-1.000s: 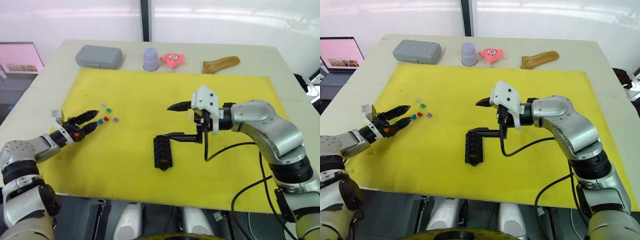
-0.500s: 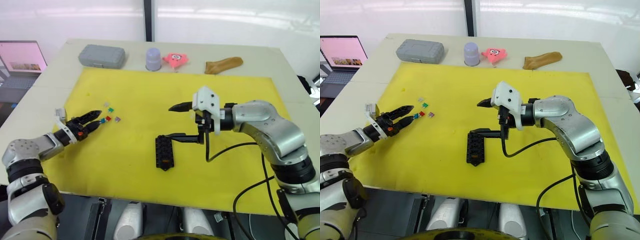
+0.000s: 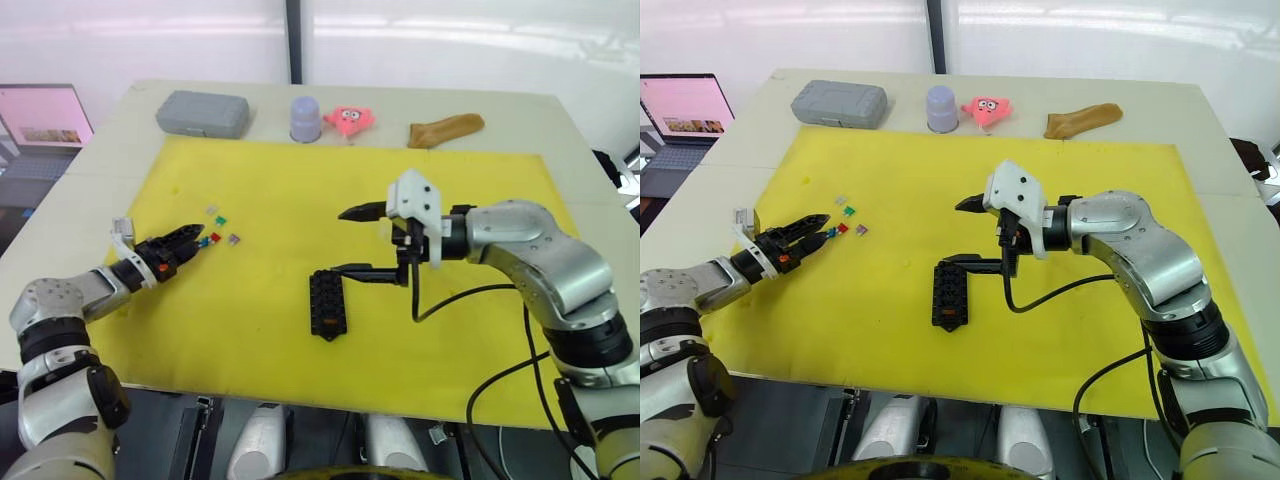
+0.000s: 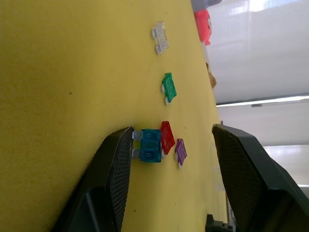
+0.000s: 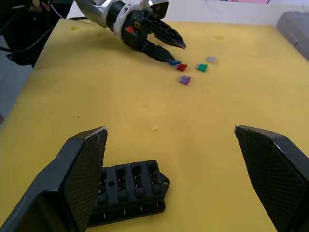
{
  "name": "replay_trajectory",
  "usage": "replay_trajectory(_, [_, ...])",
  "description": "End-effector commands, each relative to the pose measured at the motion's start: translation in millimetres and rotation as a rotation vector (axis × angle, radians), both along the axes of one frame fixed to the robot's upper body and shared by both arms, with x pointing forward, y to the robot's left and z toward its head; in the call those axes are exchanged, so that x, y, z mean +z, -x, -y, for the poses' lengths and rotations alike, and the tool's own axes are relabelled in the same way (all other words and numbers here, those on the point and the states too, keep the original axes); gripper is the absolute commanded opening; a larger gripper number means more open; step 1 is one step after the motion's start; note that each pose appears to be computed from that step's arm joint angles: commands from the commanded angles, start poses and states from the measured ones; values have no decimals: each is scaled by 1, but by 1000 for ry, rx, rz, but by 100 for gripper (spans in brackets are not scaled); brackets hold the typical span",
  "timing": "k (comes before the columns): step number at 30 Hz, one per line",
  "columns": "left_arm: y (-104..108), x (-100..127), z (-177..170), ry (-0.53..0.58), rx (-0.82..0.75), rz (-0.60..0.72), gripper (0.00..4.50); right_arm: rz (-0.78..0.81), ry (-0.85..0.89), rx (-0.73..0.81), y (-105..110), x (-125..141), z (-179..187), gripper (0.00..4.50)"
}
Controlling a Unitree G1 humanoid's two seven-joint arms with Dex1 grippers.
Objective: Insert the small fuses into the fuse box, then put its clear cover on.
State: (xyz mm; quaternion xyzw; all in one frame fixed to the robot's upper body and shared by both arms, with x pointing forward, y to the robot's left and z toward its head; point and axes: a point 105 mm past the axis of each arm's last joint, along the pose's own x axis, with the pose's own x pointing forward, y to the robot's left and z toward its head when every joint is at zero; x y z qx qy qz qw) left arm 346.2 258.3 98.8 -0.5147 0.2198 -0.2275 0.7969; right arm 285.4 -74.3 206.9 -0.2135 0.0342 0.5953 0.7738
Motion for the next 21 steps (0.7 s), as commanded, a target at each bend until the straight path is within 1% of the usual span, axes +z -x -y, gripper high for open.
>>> replay_trajectory(1, [2, -21, -2, -47, 23, -77, 278, 63, -9, 19, 6, 13, -1, 450])
replay_trajectory(4, [2, -20, -2, -43, 24, -74, 278, 63, -7, 19, 6, 13, 0, 450])
replay_trajectory(6, [2, -21, -4, -56, 30, -77, 223, 63, -4, 19, 6, 13, 0, 450])
replay_trajectory(7, [2, -24, -5, -81, 33, -90, 201, 63, -2, 20, 6, 13, 0, 450])
replay_trajectory(9, [3, -32, -11, -140, 55, -117, 103, 63, -1, 20, 6, 13, 0, 450])
replay_trajectory(11, [5, -36, -22, -154, 99, -133, 5, 63, -1, 20, 6, 13, 0, 450])
replay_trajectory(16, [13, -28, -36, -152, 113, -122, 5, 60, 3, 18, 7, 13, 2, 450])
replay_trajectory(18, [15, -22, -41, -153, 112, -106, 5, 59, 4, 18, 7, 13, 3, 450])
replay_trajectory(21, [16, -7, -47, -142, 118, -61, 5, 59, 2, 18, 7, 13, 3, 450])
